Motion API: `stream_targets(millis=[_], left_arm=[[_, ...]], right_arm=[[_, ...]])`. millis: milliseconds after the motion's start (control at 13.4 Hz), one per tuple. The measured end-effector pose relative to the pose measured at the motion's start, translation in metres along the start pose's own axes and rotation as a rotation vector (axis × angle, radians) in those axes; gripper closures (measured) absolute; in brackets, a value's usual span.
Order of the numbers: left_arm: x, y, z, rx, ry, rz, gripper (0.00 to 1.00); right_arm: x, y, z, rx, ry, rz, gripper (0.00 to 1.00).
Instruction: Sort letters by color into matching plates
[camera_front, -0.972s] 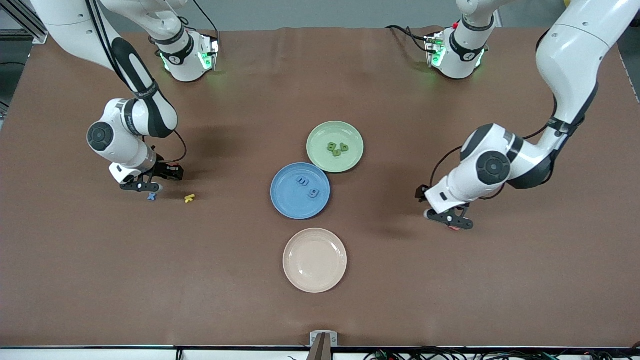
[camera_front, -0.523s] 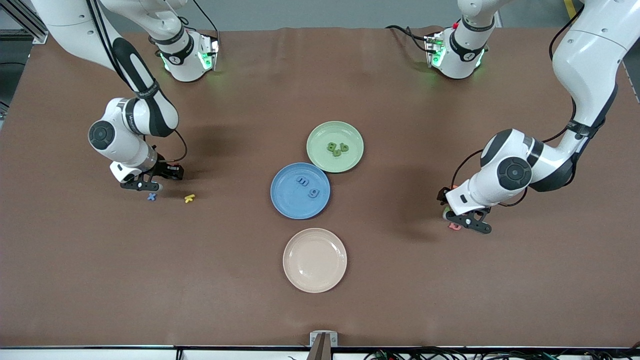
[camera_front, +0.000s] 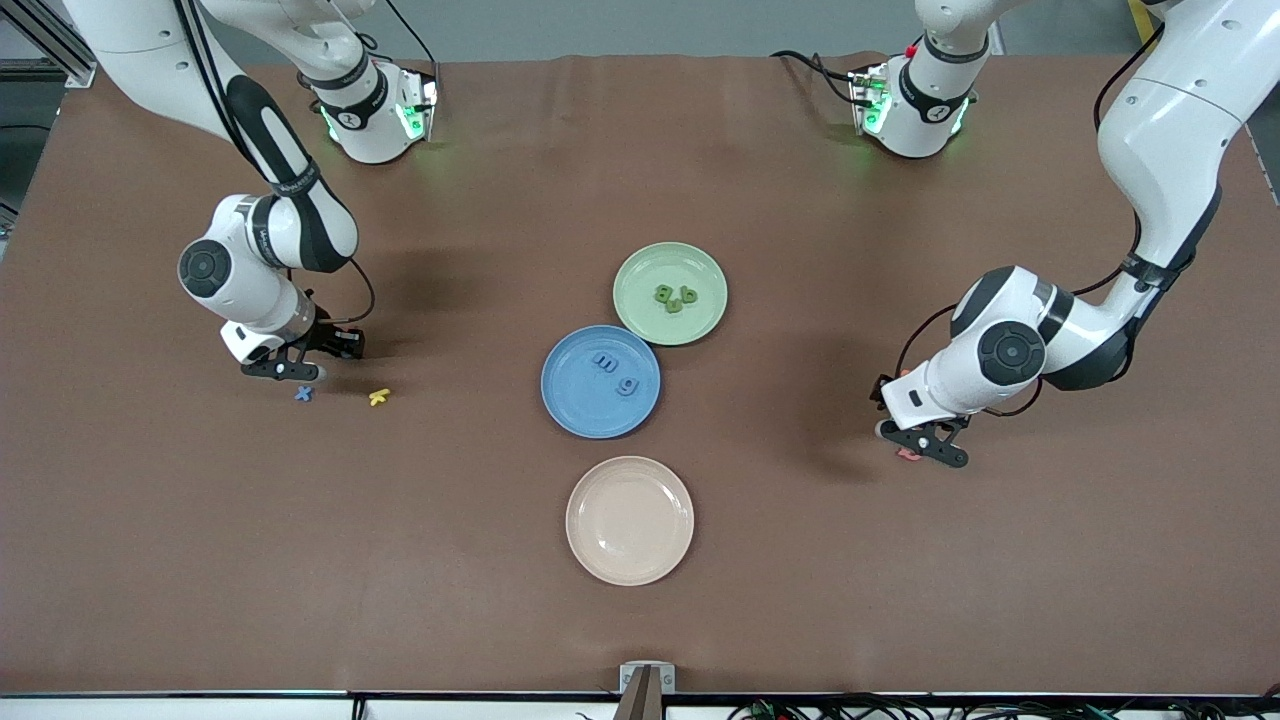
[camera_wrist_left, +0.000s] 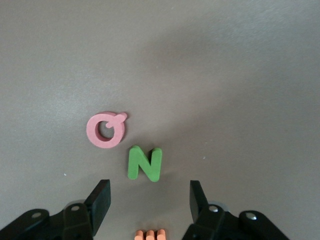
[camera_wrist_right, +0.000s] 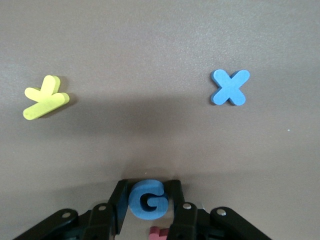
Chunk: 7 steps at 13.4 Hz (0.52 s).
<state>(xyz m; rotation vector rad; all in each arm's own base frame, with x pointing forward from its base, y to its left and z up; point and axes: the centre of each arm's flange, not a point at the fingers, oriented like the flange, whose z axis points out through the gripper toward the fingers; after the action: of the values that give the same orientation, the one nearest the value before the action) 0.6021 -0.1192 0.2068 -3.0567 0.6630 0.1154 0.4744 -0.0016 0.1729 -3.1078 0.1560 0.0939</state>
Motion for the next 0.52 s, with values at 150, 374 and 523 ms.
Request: stream_targets(millis=[150,374,523], left_arm=[[0.0001,-0.0038,0.0047,-0.006,0.008,-0.007,0.3],[0.0004,-0.0037,0.0089,-0.013,0.011,-0.008,0.33],[0.0012,-0.0024,0.0107,-0.019,0.016,-0.007,0.34]], right_arm=[[0.0002,0.0001,-0.0006,0.0,0.002,0.001,0.65],[0.0002,0.0001,-0.0006,0.0,0.002,0.001,0.65],[0.0003,0.0001,-0.0007,0.0,0.002,0.001,0.65]])
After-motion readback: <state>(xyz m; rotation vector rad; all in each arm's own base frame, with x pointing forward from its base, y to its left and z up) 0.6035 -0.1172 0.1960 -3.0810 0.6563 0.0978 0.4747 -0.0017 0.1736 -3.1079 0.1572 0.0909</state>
